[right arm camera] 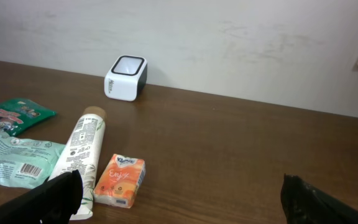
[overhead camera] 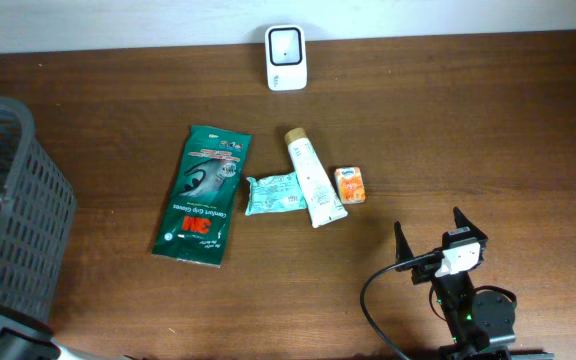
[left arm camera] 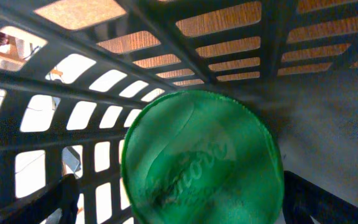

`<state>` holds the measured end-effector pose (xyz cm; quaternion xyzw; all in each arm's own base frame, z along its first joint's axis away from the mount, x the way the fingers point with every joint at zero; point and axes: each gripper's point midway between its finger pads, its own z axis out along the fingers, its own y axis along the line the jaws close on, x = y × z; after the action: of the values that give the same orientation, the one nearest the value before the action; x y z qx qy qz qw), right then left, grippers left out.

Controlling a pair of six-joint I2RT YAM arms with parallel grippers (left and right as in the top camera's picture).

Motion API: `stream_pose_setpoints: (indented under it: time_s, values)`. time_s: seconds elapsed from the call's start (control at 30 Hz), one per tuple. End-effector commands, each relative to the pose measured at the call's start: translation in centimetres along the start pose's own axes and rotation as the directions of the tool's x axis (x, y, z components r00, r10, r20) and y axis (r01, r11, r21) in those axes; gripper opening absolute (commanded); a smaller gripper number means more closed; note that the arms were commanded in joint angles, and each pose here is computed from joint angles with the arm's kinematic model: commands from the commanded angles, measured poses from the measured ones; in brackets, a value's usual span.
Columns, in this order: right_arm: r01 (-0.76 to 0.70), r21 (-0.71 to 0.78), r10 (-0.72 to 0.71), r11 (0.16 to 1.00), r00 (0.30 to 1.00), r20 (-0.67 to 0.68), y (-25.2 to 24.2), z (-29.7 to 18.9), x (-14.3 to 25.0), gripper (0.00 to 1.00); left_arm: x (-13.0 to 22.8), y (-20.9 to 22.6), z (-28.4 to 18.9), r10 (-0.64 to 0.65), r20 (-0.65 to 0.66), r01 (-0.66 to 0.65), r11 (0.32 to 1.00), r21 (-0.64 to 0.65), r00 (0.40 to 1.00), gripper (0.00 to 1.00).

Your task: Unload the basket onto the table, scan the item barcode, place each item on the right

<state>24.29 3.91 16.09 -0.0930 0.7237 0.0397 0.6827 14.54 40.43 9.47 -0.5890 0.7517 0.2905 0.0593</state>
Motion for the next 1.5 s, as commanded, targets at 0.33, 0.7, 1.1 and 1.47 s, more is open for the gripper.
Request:
stream_pose_setpoints:
  time_s: [0.33, 0.7, 1.1, 1.47]
  values:
    - [-0.004, -0.004, 0.004, 1.0, 1.0, -0.003, 0.1, 0.0, 0.3, 0.98, 0.2, -0.3, 1.3, 0.013, -0.01, -0.013, 1.0, 0.005, 1.0, 0.87]
    - [-0.004, -0.004, 0.004, 1.0, 1.0, -0.003, 0.1, 0.0, 0.3, 0.98, 0.8, -6.5, -0.1, 0.042, -0.034, -0.03, 0.954, 0.297, 0.999, 0.61]
    - [-0.004, -0.004, 0.004, 1.0, 1.0, -0.003, 0.1, 0.0, 0.3, 0.98, 0.0, -14.7, -7.5, 0.153, 0.094, -0.179, 0.855, 0.486, 0.984, 0.6]
    - [-0.004, -0.004, 0.004, 1.0, 1.0, -0.003, 0.1, 0.0, 0.3, 0.98, -6.4, -7.4, -24.4, -0.116, 0.425, -0.187, 0.773, 0.606, 0.898, 0.62]
